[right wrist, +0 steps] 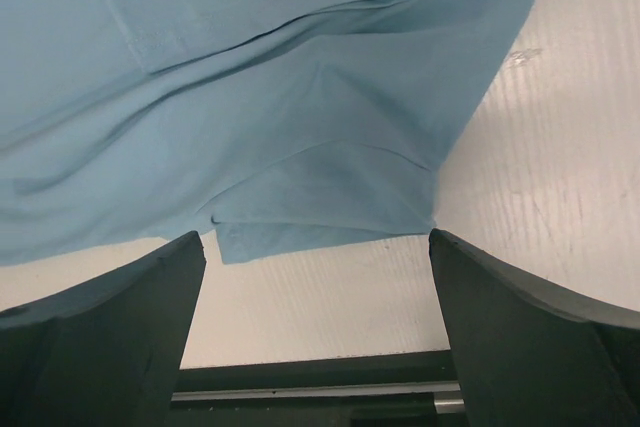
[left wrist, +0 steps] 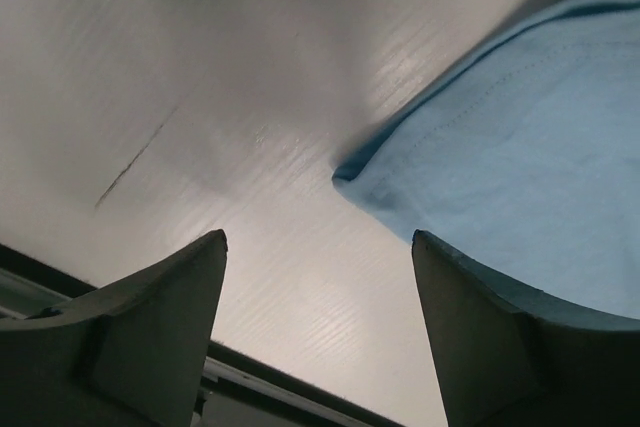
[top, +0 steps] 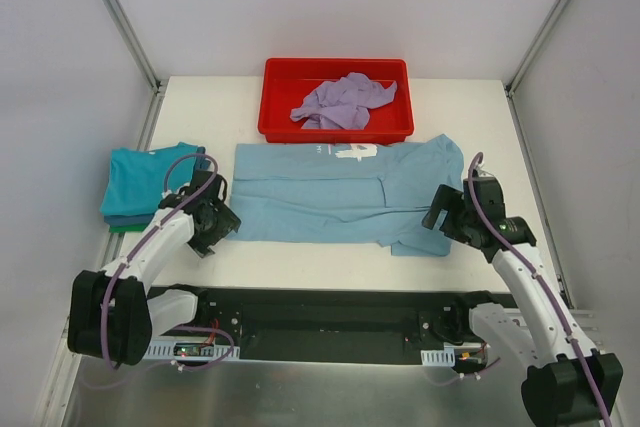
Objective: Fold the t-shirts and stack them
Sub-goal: Grap the side of the flattened tshirt closest away from the robot with both arms
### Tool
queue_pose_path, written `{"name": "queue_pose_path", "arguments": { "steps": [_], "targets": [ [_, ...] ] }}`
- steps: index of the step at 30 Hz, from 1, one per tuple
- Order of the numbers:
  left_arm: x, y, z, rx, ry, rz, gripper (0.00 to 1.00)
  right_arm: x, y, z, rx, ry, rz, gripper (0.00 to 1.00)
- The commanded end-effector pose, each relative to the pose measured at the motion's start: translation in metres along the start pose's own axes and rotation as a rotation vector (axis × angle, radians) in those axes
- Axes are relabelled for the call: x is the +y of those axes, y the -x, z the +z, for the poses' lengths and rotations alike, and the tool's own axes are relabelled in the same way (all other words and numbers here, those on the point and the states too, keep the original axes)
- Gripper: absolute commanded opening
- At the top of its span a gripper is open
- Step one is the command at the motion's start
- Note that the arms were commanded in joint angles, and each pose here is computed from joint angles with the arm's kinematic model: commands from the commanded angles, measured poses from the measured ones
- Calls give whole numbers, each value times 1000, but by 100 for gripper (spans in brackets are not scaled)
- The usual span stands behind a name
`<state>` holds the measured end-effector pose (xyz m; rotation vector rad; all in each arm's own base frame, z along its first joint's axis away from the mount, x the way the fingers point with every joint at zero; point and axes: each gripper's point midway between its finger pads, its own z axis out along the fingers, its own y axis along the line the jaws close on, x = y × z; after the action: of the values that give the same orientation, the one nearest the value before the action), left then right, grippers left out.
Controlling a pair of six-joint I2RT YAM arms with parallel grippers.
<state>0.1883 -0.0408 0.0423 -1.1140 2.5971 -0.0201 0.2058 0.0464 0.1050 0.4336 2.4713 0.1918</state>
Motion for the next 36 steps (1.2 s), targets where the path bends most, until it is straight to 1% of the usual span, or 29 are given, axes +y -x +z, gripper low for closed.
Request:
{"name": "queue_pose_path", "arguments": {
  "steps": [1, 4, 5, 7, 10, 13, 14, 17, 19, 21, 25, 28, 31, 33, 36],
  "targets": [
    [-25, 3, 16, 18, -92, -122, 70, 24, 1, -2, 55, 102, 19, 96],
    [-23, 2, 27, 12, -85, -177, 62, 23, -6, 1, 110, 83, 18, 96],
    [-20, 3, 29, 2, -74, -181, 62, 23, -8, 2, 124, 80, 16, 96],
    [-16, 3, 32, 0, -59, -175, 58, 23, -10, 3, 139, 78, 13, 98],
    [-11, -3, 37, 24, -34, -184, 45, 22, -7, 3, 132, 70, 13, 99],
    [-10, -3, 41, 28, -17, -178, 42, 24, -13, 0, 165, 84, 0, 99],
    [-10, -4, 43, 34, -12, -175, 39, 26, -17, -2, 183, 100, -8, 97],
    [-13, -3, 46, 41, -8, -165, 28, 25, -24, -3, 212, 101, -20, 95],
    [-15, -3, 46, 45, -8, -168, 15, 25, -28, -4, 223, 98, -28, 94],
    [-15, -1, 45, 40, -10, -164, 0, 30, -33, -5, 230, 105, -62, 92],
    [-18, 2, 41, 24, -35, -157, 0, 52, -53, -1, 280, 148, -183, 89],
    [-22, 1, 38, 35, -57, -138, 0, 55, -67, 11, 329, 107, -241, 86],
    [-21, 0, 38, 35, -55, -135, 0, 63, -77, 21, 322, 140, -343, 80],
    [-21, 1, 38, 35, -57, -135, 0, 70, -78, 26, 310, 179, -405, 73],
    [-22, 1, 38, 35, -57, -135, 0, 74, -74, 32, 294, 183, -495, 68]
  ]
}}
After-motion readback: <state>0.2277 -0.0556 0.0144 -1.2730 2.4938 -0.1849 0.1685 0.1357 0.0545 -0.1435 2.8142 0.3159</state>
